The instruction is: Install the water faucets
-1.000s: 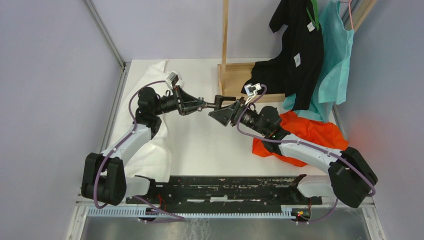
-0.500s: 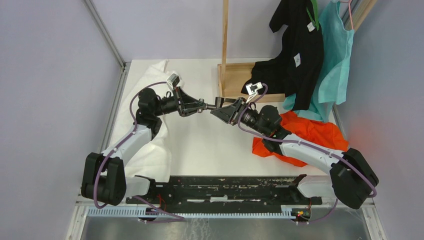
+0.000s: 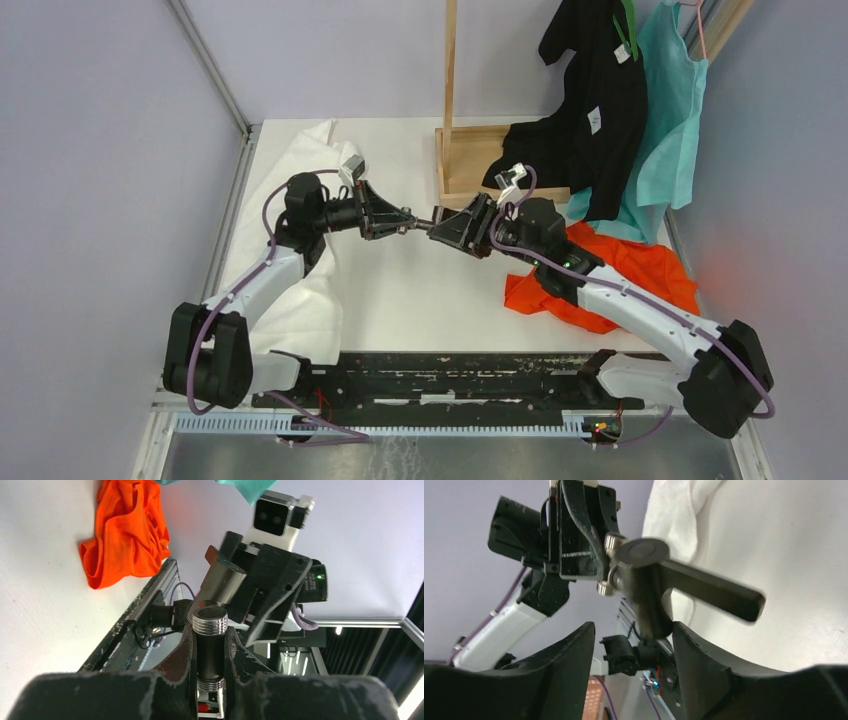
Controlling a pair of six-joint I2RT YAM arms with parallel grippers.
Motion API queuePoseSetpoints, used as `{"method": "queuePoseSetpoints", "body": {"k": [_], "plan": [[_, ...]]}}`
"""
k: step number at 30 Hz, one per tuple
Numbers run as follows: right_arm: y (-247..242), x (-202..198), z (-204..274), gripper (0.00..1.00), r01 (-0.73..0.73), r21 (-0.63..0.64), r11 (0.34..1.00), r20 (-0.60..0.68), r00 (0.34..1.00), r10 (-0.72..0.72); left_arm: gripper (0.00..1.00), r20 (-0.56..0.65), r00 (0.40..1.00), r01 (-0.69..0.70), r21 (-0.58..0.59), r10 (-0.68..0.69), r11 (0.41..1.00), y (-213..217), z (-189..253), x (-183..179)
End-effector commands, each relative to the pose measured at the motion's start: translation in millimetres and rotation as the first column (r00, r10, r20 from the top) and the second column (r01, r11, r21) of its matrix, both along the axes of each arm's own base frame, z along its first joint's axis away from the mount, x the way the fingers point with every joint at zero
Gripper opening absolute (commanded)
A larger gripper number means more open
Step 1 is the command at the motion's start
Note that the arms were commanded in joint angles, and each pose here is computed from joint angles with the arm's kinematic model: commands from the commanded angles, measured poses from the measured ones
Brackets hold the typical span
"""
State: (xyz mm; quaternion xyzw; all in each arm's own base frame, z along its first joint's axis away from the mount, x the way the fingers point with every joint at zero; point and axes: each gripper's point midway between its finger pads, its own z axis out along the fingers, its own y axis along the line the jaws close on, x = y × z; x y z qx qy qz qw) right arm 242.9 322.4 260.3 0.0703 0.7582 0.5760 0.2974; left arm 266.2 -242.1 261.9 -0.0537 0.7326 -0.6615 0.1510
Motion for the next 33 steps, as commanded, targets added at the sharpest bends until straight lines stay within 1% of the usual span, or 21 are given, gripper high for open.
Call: {"method": "queuePoseSetpoints", "body": {"k": [1, 3, 5, 6, 7, 8, 10, 11, 12, 13, 15, 17, 18, 19, 21, 23, 24, 27, 29, 31, 33], "plan": [[-19, -25, 43, 0.66, -0.065, -0.112, 0.992, 0.191, 0.978, 0.086, 0.03, 0.128, 0.991, -0.044, 0.032, 0.040, 0.998, 3, 7, 15], [-30, -36, 33, 0.69, -0.098, -0.238, 0.966, 0.239, 0.958, 0.156, 0.03, 0.119, 0.991, -0.058, 0.031, 0.054, 0.998, 4, 7, 15], [-38, -52, 27, 0.70, -0.164, -0.353, 0.921, 0.291, 0.917, 0.274, 0.03, 0.109, 0.992, -0.066, 0.027, 0.063, 0.997, 4, 8, 15], [-40, -60, 28, 0.70, -0.195, -0.405, 0.893, 0.336, 0.877, 0.344, 0.03, 0.101, 0.993, -0.069, 0.025, 0.066, 0.997, 4, 9, 15], [-42, -68, 29, 0.69, -0.215, -0.467, 0.858, 0.385, 0.823, 0.417, 0.03, 0.092, 0.993, -0.073, 0.022, 0.070, 0.997, 4, 10, 15], [-46, -72, 29, 0.69, -0.196, -0.535, 0.822, 0.437, 0.768, 0.468, 0.03, 0.081, 0.994, -0.078, 0.023, 0.076, 0.997, 4, 11, 16], [-55, -69, 22, 0.69, -0.088, -0.657, 0.749, 0.518, 0.669, 0.533, 0.03, 0.040, 0.995, -0.091, 0.039, 0.090, 0.995, 5, 9, 18], [-59, -64, 18, 0.69, -0.017, -0.696, 0.718, 0.553, 0.625, 0.551, 0.03, 0.019, 0.995, -0.095, 0.046, 0.094, 0.994, 5, 8, 18], [-61, -57, 17, 0.69, 0.053, -0.721, 0.691, 0.593, 0.563, 0.575, 0.03, 0.000, 0.996, -0.094, 0.049, 0.094, 0.994, 5, 8, 19], [-64, -51, 16, 0.71, 0.119, -0.732, 0.671, 0.620, 0.525, 0.583, 0.03, -0.021, 0.995, -0.093, 0.051, 0.094, 0.994, 5, 8, 19], [-62, -40, 20, 0.79, 0.240, -0.726, 0.644, 0.672, 0.446, 0.591, 0.03, -0.061, 0.994, -0.091, 0.056, 0.094, 0.994, 5, 6, 19], [-60, -25, 27, 0.84, 0.364, -0.692, 0.623, 0.721, 0.383, 0.577, 0.03, -0.085, 0.993, -0.078, 0.057, 0.083, 0.995, 4, 6, 18], [-59, -21, 28, 0.87, 0.421, -0.683, 0.596, 0.729, 0.355, 0.585, 0.03, -0.101, 0.992, -0.071, 0.062, 0.077, 0.996, 3, 4, 18], [-60, -15, 27, 0.89, 0.485, -0.677, 0.554, 0.729, 0.331, 0.600, 0.03, -0.109, 0.991, -0.066, 0.067, 0.073, 0.996, 3, 4, 18], [-63, -3, 22, 0.99, 0.609, -0.656, 0.446, 0.711, 0.302, 0.635, 0.03, -0.129, 0.989, -0.057, 0.080, 0.067, 0.995, 3, 0, 18], [-61, 5, 19, 1.00, 0.697, -0.616, 0.367, 0.704, 0.276, 0.655, 0.03, -0.136, 0.989, -0.051, 0.082, 0.061, 0.995, 3, -1, 17], [-57, 6, 19, 1.00, 0.727, -0.595, 0.341, 0.699, 0.259, 0.667, 0.03, -0.138, 0.989, -0.045, 0.081, 0.056, 0.996, 2, -2, 17], [-49, 11, 16, 1.00, 0.797, -0.541, 0.269, 0.693, 0.241, 0.679, 0.03, -0.139, 0.990, -0.026, 0.078, 0.037, 0.997, 1, -3, 16], [-40, 14, 11, 1.00, 0.822, -0.513, 0.246, 0.682, 0.216, 0.699, 0.03, -0.141, 0.989, -0.024, 0.079, 0.035, 0.997, 1, -5, 17], [-32, 13, 5, 1.00, 0.841, -0.480, 0.250, 0.679, 0.176, 0.713, 0.03, -0.142, 0.989, -0.027, 0.079, 0.038, 0.997, 1, -6, 18], [-25, 14, 0, 1.00, 0.854, -0.460, 0.242, 0.670, 0.155, 0.726, 0.03, -0.143, 0.989, -0.024, 0.076, 0.035, 0.997, 1, -6, 19]]}}
